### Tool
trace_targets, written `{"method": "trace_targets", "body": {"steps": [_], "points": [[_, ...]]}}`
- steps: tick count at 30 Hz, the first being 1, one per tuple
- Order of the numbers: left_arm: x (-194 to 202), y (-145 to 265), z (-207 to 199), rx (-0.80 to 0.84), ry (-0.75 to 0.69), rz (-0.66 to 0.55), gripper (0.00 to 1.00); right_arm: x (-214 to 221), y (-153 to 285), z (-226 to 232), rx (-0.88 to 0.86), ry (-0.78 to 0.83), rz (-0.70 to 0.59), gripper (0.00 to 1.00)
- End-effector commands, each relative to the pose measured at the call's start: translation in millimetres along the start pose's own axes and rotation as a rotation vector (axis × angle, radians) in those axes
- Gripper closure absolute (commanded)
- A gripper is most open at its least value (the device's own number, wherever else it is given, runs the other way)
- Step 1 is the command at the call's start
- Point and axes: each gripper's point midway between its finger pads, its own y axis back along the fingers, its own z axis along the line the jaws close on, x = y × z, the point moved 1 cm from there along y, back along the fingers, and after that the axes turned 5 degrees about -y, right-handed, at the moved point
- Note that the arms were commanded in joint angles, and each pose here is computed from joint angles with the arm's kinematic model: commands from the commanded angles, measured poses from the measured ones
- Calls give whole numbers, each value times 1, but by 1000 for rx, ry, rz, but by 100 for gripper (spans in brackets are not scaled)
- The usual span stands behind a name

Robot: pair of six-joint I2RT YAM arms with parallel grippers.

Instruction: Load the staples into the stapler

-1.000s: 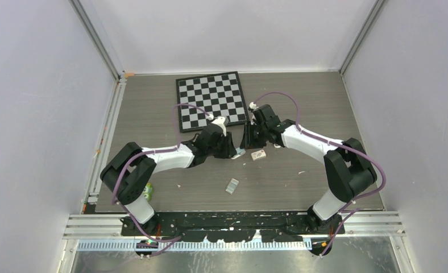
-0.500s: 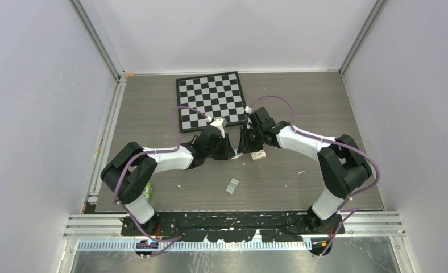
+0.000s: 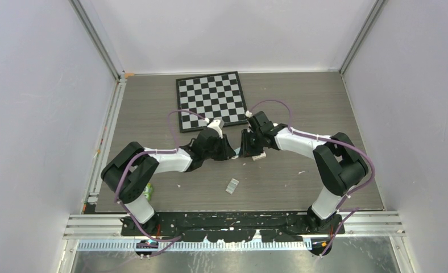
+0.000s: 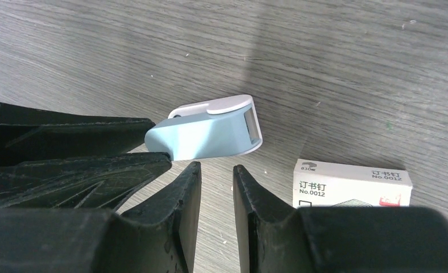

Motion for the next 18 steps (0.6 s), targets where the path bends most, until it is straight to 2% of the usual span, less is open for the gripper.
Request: {"method": "trace_targets", "body": {"steps": [1, 8, 12, 18], "points": [[56, 0, 51, -213, -47, 180, 87, -20, 14, 13, -22, 21, -75, 68], [-3, 14, 12, -143, -89, 81, 72, -29, 52, 17, -9, 44, -157, 58], [-21, 18, -8, -87, -97, 59, 63, -28, 71, 15, 3, 47, -201, 47], [-45, 33, -28, -39, -109, 15, 61, -30, 99, 12, 15, 44, -272, 31]]}}
